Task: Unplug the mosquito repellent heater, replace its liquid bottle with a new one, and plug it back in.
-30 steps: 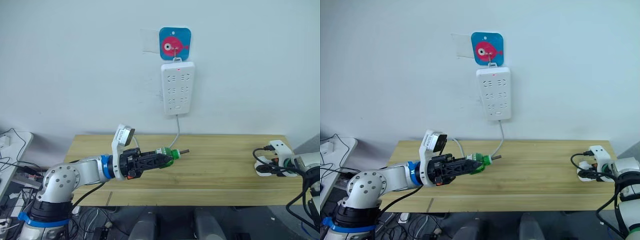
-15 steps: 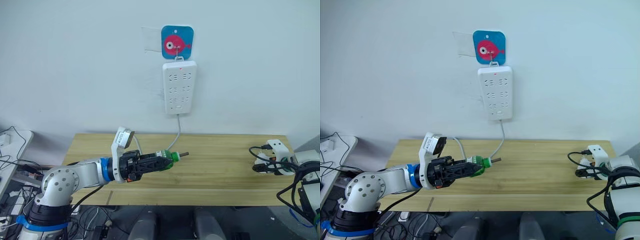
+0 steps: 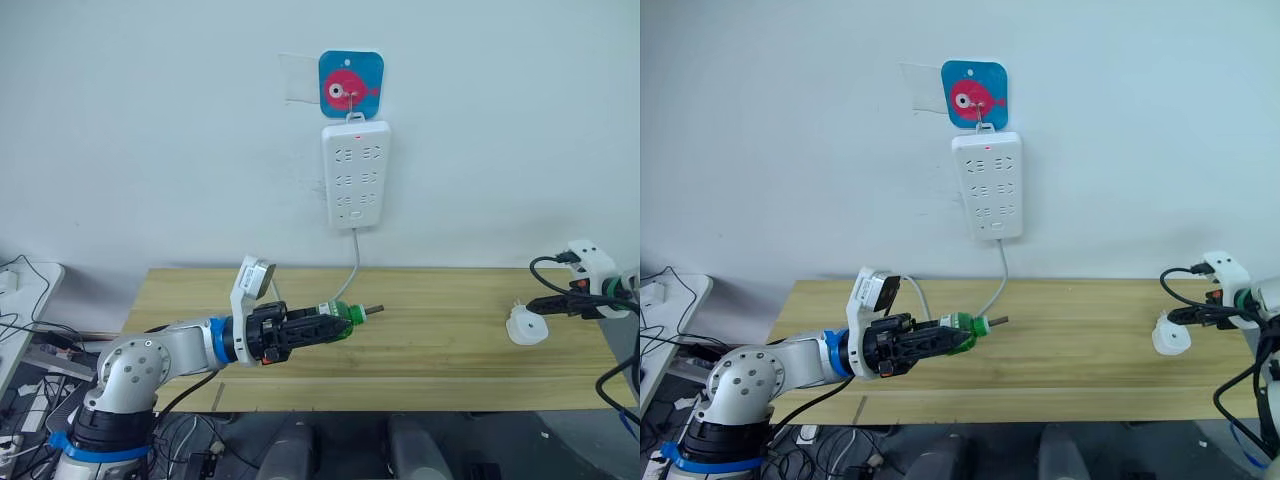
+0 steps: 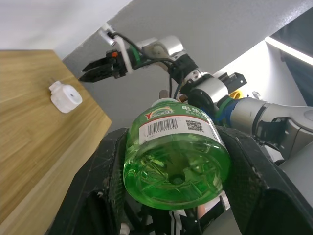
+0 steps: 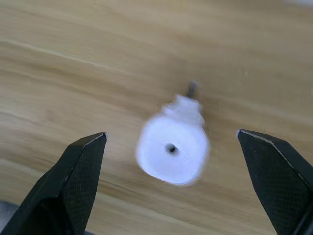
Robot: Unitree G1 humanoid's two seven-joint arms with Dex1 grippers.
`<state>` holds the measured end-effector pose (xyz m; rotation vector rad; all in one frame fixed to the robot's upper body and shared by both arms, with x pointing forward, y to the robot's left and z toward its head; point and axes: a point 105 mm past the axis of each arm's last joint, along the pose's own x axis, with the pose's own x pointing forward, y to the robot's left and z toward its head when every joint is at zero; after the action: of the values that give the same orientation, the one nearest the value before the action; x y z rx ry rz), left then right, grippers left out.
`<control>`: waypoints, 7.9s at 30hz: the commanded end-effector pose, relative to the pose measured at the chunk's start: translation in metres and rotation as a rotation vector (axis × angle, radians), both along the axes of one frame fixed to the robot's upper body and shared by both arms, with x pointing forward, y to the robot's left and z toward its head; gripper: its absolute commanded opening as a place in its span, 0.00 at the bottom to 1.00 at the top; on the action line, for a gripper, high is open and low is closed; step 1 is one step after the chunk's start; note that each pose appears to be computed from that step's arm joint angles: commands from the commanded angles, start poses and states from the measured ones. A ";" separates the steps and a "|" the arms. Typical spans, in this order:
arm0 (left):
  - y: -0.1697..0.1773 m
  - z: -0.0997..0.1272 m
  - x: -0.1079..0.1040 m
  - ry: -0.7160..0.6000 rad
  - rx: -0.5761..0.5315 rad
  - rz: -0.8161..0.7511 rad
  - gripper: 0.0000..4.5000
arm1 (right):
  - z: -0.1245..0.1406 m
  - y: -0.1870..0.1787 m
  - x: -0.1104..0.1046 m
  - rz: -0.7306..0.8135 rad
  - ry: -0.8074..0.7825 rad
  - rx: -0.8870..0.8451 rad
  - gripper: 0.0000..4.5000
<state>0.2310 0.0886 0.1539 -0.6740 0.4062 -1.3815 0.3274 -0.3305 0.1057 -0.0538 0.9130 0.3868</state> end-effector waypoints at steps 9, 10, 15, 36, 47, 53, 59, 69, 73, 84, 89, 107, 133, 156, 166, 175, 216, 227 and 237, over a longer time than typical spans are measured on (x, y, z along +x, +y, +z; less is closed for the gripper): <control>-0.021 0.000 0.052 -0.465 0.103 0.369 0.52 | 0.057 0.169 -0.027 0.061 -0.252 1.035 0.99; -0.023 -0.001 0.053 -0.495 0.116 0.373 0.52 | 0.059 0.177 -0.027 0.050 -0.271 1.077 0.99; -0.033 0.000 0.064 -0.580 0.141 0.417 0.52 | 0.062 0.212 -0.031 0.002 -0.284 1.192 0.99; -0.065 0.003 0.060 -0.695 0.124 0.390 0.52 | 0.070 0.257 -0.038 -0.027 -0.179 1.282 0.77; -0.063 0.003 0.059 -0.700 0.115 0.388 0.52 | 0.071 0.251 -0.037 -0.098 -0.137 1.306 0.44; -0.062 0.003 0.061 -0.703 0.117 0.387 0.52 | 0.074 0.253 -0.041 -0.083 -0.116 1.305 0.44; -0.062 0.005 0.061 -0.710 0.115 0.387 0.52 | 0.075 0.247 -0.036 -0.137 -0.116 1.318 0.75; -0.063 0.007 0.060 -0.716 0.113 0.381 0.52 | 0.077 0.247 -0.036 -0.159 -0.103 1.341 0.75; -0.064 0.007 0.060 -0.716 0.114 0.378 0.52 | 0.078 0.250 -0.039 -0.141 -0.092 1.345 0.64; -0.065 0.006 0.061 -0.715 0.122 0.372 0.52 | 0.081 0.254 -0.041 -0.119 -0.094 1.348 0.19; -0.061 -0.003 0.059 -0.726 0.201 0.322 0.85 | 0.078 0.248 -0.035 -0.147 -0.141 1.296 0.19; -0.050 -0.023 0.046 -0.824 0.447 0.044 1.00 | -0.050 0.145 0.017 0.013 -0.839 -0.115 0.19; -0.049 -0.015 0.045 -0.825 0.414 0.104 1.00 | -0.095 0.134 0.037 -0.087 -0.831 -0.064 0.57; 0.074 -0.096 -0.004 -0.515 0.725 0.973 1.00 | -0.012 0.216 -0.035 0.630 -0.717 0.306 0.99; 0.117 -0.144 -0.031 -0.363 0.787 1.326 1.00 | 0.023 0.273 -0.049 1.119 -0.599 0.469 0.99; 0.128 -0.175 -0.005 -0.364 0.766 1.401 1.00 | 0.032 0.286 -0.056 1.198 -0.542 0.505 0.99; 0.040 -0.081 0.062 -0.772 0.574 0.753 0.49 | 0.043 0.309 -0.093 0.996 -0.715 0.543 1.00; -0.007 -0.044 0.063 -0.832 0.470 0.361 0.49 | 0.062 0.322 -0.084 0.751 -0.818 0.473 1.00; -0.006 -0.041 0.063 -0.861 0.468 0.284 0.49 | 0.068 0.320 -0.059 0.613 -0.850 0.396 1.00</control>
<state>0.2955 0.0845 0.1037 0.2614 -0.0304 -1.1014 0.2677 -0.0125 0.1650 -0.1219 -0.0235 1.0205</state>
